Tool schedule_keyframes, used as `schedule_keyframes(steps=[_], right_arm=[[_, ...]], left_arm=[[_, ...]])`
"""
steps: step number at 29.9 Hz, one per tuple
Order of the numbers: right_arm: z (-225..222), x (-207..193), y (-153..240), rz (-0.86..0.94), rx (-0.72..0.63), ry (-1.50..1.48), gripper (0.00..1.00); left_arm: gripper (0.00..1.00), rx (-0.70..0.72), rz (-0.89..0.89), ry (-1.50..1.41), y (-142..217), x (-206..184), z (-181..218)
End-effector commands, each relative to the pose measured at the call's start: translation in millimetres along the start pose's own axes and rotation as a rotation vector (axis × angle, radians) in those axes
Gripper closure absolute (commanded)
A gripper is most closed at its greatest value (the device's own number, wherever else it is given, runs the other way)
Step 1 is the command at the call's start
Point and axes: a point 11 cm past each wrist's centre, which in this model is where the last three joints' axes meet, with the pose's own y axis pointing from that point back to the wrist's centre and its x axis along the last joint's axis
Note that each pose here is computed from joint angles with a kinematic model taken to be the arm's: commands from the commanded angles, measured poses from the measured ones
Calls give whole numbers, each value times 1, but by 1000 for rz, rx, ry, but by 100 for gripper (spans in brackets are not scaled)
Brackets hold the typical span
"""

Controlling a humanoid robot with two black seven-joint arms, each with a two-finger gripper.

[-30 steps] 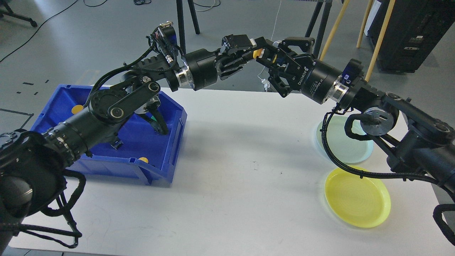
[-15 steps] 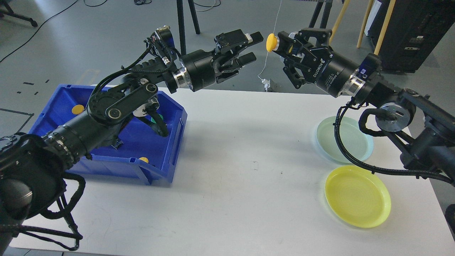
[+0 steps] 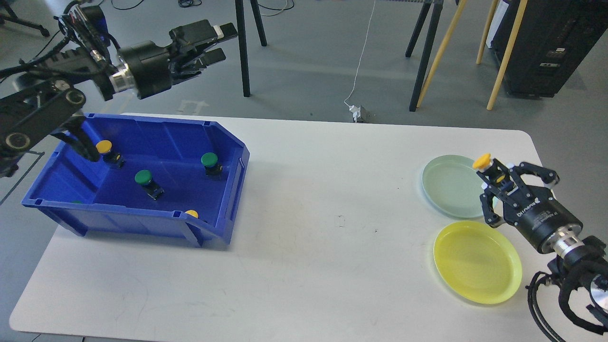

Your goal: Pass button and place on color plate

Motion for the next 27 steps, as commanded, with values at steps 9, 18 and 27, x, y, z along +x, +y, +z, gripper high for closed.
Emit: schedule_keyframes(steps=[9,18,27], right_arm=[[70,43,33,178,-82,-207,84],[67,38,33,142,-69,-216,1],[66,30,36,51,-59,-232,1]], left_arm=[[10,421,-524,-737,31,-50,-60],[10,552,-651,-713,41,-71,-108],[10,607,-660,-688,50,-71,-123]])
